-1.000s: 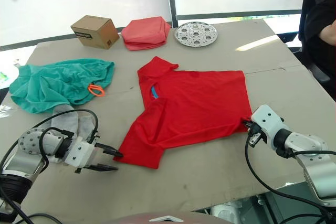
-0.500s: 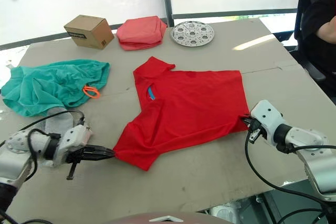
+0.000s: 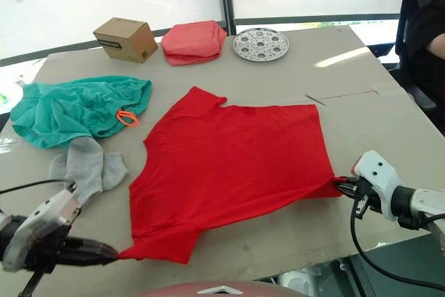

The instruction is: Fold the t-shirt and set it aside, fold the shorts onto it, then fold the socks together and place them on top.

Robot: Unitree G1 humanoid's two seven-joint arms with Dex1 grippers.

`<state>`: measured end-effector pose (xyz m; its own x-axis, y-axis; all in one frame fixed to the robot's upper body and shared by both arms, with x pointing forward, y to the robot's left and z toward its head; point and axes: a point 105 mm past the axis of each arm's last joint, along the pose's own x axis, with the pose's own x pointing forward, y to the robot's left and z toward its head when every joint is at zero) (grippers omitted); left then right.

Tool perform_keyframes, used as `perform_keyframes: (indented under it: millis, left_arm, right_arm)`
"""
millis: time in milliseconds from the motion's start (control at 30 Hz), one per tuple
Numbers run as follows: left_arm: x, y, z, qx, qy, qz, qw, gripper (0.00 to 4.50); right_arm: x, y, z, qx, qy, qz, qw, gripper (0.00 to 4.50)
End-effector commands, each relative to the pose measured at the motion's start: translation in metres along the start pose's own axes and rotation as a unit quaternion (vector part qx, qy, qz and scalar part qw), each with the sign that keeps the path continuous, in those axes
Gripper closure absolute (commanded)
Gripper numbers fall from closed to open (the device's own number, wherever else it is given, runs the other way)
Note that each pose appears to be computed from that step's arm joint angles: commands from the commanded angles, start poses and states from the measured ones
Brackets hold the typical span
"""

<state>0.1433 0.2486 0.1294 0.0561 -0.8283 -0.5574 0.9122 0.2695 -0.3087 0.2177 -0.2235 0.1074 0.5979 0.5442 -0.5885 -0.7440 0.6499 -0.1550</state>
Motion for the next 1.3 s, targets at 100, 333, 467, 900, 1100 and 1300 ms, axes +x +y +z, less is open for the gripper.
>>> perform_keyframes:
  millis: [100, 333, 467, 900, 1100, 1300]
  left_arm:
    - [0.003, 0.027, 0.017, -0.014, -0.003, 0.013, 1.000, 4.45]
    - [0.004, 0.078, 0.016, -0.003, 0.039, 0.065, 0.997, 4.45]
    - [0.004, 0.089, 0.009, -0.007, 0.065, 0.074, 0.995, 4.45]
    - [-0.004, 0.029, 0.022, -0.100, 0.064, -0.078, 0.990, 4.45]
    - [-0.014, 0.032, 0.012, -0.101, 0.084, -0.064, 0.989, 4.45]
    - [-0.010, 0.062, 0.016, -0.054, 0.072, -0.010, 0.996, 4.45]
  right_arm:
    - [-0.003, -0.008, 0.005, 0.016, 0.007, -0.022, 1.000, 4.50]
    - [0.000, -0.024, 0.010, 0.043, 0.030, -0.050, 0.997, 4.50]
    - [0.003, -0.025, 0.002, 0.062, 0.061, -0.048, 0.995, 4.50]
    - [-0.013, 0.022, -0.001, 0.058, 0.110, 0.091, 0.988, 4.50]
    - [-0.021, 0.009, -0.012, 0.052, 0.123, 0.054, 0.990, 4.50]
    - [-0.014, 0.002, -0.011, 0.073, 0.103, 0.015, 0.992, 4.50]
